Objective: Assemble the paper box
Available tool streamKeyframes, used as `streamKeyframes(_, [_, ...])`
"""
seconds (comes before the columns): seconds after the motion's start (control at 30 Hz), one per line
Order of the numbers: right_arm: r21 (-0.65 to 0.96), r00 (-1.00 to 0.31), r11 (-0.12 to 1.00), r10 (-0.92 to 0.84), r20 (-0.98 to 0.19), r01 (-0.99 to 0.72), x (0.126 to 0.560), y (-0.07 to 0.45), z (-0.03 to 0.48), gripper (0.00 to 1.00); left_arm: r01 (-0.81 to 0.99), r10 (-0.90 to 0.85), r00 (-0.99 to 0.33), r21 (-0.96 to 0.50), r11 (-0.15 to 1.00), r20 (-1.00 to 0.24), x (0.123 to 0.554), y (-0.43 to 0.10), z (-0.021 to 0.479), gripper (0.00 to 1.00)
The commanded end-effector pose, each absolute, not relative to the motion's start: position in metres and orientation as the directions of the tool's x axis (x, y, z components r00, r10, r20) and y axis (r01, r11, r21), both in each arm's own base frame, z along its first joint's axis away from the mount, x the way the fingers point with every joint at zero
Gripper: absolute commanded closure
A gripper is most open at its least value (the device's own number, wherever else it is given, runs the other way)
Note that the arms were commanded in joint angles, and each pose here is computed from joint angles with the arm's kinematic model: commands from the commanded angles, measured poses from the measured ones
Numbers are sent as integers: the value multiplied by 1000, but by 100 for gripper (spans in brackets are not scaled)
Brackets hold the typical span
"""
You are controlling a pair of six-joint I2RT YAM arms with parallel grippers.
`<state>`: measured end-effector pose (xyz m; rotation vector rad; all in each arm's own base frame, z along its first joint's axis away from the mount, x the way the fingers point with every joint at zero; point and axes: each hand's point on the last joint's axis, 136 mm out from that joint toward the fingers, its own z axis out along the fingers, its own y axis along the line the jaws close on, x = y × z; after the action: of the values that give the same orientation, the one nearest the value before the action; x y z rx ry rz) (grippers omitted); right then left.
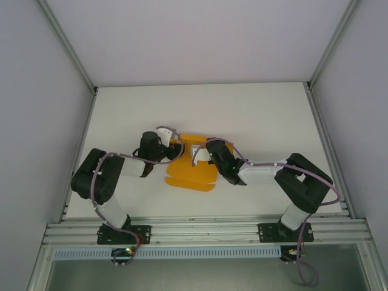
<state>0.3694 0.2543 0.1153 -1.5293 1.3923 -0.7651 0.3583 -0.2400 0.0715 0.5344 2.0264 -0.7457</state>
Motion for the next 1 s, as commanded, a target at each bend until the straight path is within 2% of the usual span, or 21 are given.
streamKeyframes(0.0, [-839, 205, -47, -976, -78, -543, 349, 254, 78, 100, 600, 77, -443, -232, 766, -893, 377, -242, 86, 66])
streamKeyframes(0.03, [-839, 201, -43, -976, -80, -543, 349, 253, 78, 100, 586, 76, -442, -223, 779, -894, 379, -241, 85, 79])
streamKeyframes(0.07, [-840, 197, -43, -977, -77, -541, 349, 253, 79, 100, 561, 74, -437, -207, 802, -896, 380, -238, 84, 98])
streamKeyframes(0.1, [-843, 195, -36, -977, -81, -536, 349, 253, 82, 100, 525, 74, -432, -184, 831, -899, 382, -233, 83, 100])
streamKeyframes(0.23, [-847, 166, 0, -981, -104, -531, 350, 250, 85, 100, 316, 88, -398, -47, 948, -913, 384, -209, 75, 100])
streamKeyframes(0.33, [-847, 137, 32, -983, -122, -531, 349, 247, 89, 100, 113, 52, -414, 6, 994, -909, 385, -186, 63, 100])
streamKeyframes(0.53, [-863, 101, 45, -989, -110, -504, 351, 244, 90, 100, -114, 10, -295, 46, 992, -955, 377, -167, 65, 100])
streamKeyframes(0.67, [-864, 89, 62, -988, -122, -499, 351, 244, 90, 100, -111, -6, -307, 29, 993, -952, 374, -170, 62, 100])
streamKeyframes(0.73, [-862, 90, 58, -989, -119, -503, 351, 244, 90, 100, -44, 19, -344, 37, 998, -939, 372, -178, 58, 97])
streamKeyframes(0.83, [-865, 88, 52, -990, -111, -500, 352, 244, 90, 100, 93, 10, -385, -28, 995, -923, 364, -194, 58, 75])
streamKeyframes(0.87, [-865, 87, 52, -990, -109, -499, 352, 244, 90, 100, 134, 11, -406, -48, 990, -914, 361, -198, 57, 73])
streamKeyframes(0.97, [-869, 88, 52, -990, -109, -492, 353, 244, 92, 100, 207, 26, -456, -78, 975, -889, 352, -205, 54, 78])
